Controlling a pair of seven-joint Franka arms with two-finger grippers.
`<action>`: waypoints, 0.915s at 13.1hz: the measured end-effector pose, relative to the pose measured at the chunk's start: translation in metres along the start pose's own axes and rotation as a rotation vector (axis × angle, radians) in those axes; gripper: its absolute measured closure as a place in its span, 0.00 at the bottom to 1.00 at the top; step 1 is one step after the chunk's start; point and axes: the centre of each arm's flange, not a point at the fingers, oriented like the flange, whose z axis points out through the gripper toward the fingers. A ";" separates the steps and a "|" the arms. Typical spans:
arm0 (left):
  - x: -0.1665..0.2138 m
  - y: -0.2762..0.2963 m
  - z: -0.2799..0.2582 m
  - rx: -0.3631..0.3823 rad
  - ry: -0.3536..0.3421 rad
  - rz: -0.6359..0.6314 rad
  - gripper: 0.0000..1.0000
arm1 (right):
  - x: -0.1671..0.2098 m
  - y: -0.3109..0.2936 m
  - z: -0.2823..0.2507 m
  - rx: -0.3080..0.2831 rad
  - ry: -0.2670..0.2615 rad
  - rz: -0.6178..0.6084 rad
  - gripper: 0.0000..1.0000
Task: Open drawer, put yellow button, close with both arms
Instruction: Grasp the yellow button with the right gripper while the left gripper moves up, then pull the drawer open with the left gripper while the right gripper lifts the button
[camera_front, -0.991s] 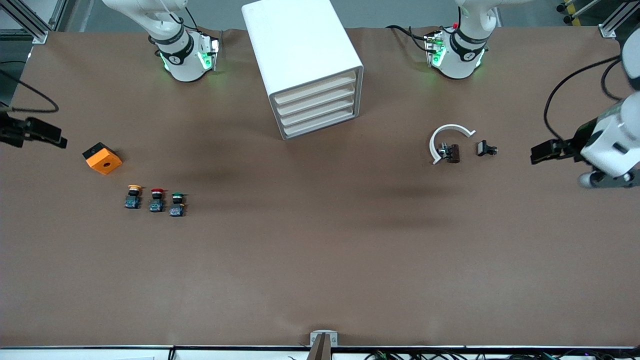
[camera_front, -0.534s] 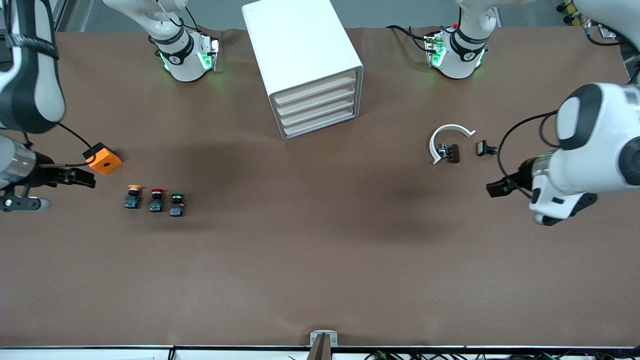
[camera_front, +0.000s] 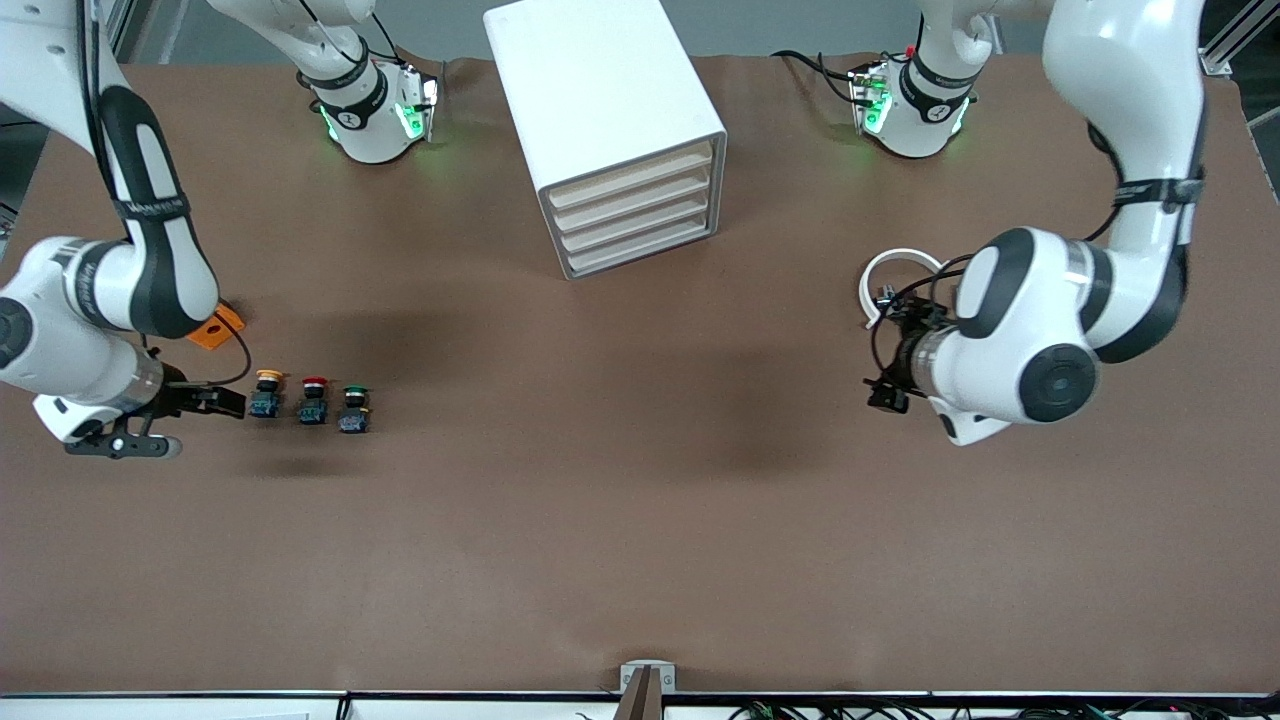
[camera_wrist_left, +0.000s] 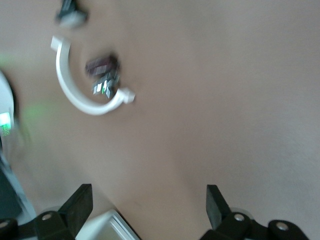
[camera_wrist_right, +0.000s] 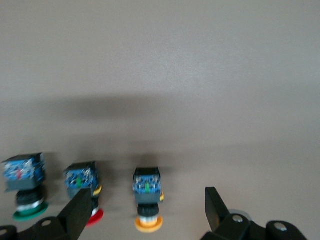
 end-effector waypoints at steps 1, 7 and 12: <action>-0.017 0.003 0.013 0.030 -0.032 -0.091 0.00 | -0.001 -0.001 0.019 0.000 -0.004 -0.002 0.00; -0.103 0.005 0.065 0.279 -0.316 -0.437 0.00 | -0.022 -0.003 0.069 0.009 -0.066 -0.001 0.00; -0.126 0.000 0.091 0.519 -0.432 -0.525 0.00 | -0.039 -0.003 0.086 0.016 -0.103 0.003 0.00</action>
